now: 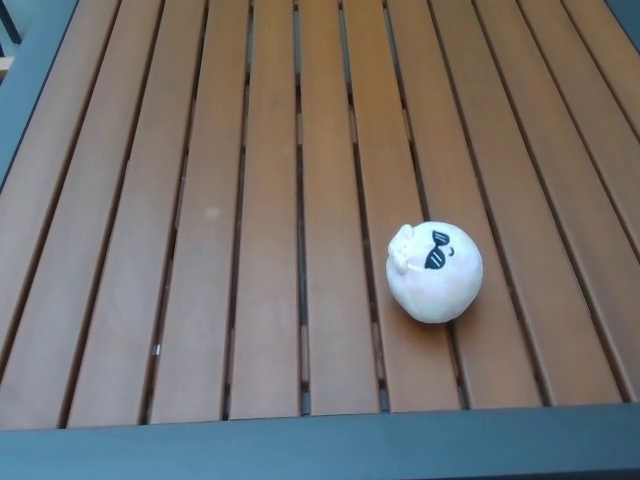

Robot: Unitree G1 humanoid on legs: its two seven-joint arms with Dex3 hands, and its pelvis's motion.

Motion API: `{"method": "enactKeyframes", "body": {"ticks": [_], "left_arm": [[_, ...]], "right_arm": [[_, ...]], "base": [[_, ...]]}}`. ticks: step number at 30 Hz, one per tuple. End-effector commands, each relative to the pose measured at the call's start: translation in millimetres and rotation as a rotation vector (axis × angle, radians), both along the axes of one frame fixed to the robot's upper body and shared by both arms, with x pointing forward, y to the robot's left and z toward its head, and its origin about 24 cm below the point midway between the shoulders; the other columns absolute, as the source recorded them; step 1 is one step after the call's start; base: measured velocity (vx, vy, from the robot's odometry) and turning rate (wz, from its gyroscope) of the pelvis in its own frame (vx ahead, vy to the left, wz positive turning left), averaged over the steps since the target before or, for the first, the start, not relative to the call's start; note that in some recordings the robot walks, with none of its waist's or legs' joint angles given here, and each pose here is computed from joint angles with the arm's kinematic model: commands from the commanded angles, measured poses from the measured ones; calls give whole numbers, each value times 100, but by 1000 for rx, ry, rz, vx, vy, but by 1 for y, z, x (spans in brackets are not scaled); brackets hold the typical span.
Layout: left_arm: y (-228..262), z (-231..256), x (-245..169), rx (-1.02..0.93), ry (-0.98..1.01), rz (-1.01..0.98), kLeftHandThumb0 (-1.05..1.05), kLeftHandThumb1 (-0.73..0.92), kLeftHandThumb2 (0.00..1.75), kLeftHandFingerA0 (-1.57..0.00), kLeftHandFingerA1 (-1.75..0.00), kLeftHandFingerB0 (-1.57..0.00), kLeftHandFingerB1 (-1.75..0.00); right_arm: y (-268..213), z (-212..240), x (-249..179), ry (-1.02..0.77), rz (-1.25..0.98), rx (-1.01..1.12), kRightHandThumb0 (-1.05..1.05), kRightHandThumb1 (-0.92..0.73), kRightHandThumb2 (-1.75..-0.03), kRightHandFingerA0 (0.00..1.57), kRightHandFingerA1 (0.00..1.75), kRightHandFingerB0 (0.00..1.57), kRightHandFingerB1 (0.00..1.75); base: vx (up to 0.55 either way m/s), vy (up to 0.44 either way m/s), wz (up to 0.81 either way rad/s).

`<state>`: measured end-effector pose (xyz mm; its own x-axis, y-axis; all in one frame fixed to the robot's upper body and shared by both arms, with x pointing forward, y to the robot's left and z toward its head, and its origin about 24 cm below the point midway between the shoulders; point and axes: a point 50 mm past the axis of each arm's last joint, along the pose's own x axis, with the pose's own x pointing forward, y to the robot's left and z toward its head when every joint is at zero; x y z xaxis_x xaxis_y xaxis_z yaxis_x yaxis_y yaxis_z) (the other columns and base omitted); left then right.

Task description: The robot uses its right hand to pick up the emotional support dumpling kept on the square table outside, turn around and walk towards the round table and place it in middle of the desk

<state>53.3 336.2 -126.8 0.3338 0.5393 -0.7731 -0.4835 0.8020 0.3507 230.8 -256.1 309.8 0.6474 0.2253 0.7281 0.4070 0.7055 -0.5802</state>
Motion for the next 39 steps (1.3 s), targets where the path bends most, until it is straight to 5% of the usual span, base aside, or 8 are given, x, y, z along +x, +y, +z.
{"method": "enactKeyframes", "body": {"ticks": [1,10,11,22,23,28,29,39], "left_arm": [[8,8,-14,109,-52,-37,-8,59,76,-96,-94,-89,-71],[1,3,-16,85,-42,-38,-7,55,77,-97,-100,-92,-74],[1,3,-17,84,-33,-37,-13,61,72,-93,-96,-88,-73],[-1,2,-18,98,2,-76,-12,60,75,-93,-94,-90,-71],[-2,2,-18,98,0,-78,-10,60,72,-92,-94,-89,-72],[-4,1,-18,85,-20,-62,-9,60,74,-93,-93,-90,-73],[-4,1,-18,84,-26,-54,-13,61,72,-93,-97,-89,-73],[-4,1,-22,77,-37,-44,-16,60,67,-92,-96,-89,-72]], "right_arm": [[118,-116,71,820,329,-503,-76,-60,-60,6,38,12,29],[135,-193,83,1059,289,-552,-39,-31,-93,2,53,0,50],[137,-202,83,1072,282,-562,-68,-60,-58,14,47,18,34],[148,-238,88,1148,238,-598,-66,-46,-83,18,57,15,48],[150,-238,88,1154,236,-614,-64,-60,-58,20,51,21,37],[156,-240,91,1157,216,-677,-62,-60,-58,22,50,23,36],[157,-239,94,1147,205,-694,-64,-46,-83,20,56,18,46],[147,-237,107,1074,114,-813,-60,-59,-58,27,51,36,38]], "base": [[0,0,0],[0,0,0],[0,0,0],[0,0,0],[0,0,0],[0,0,0],[0,0,0],[0,0,0]]}}
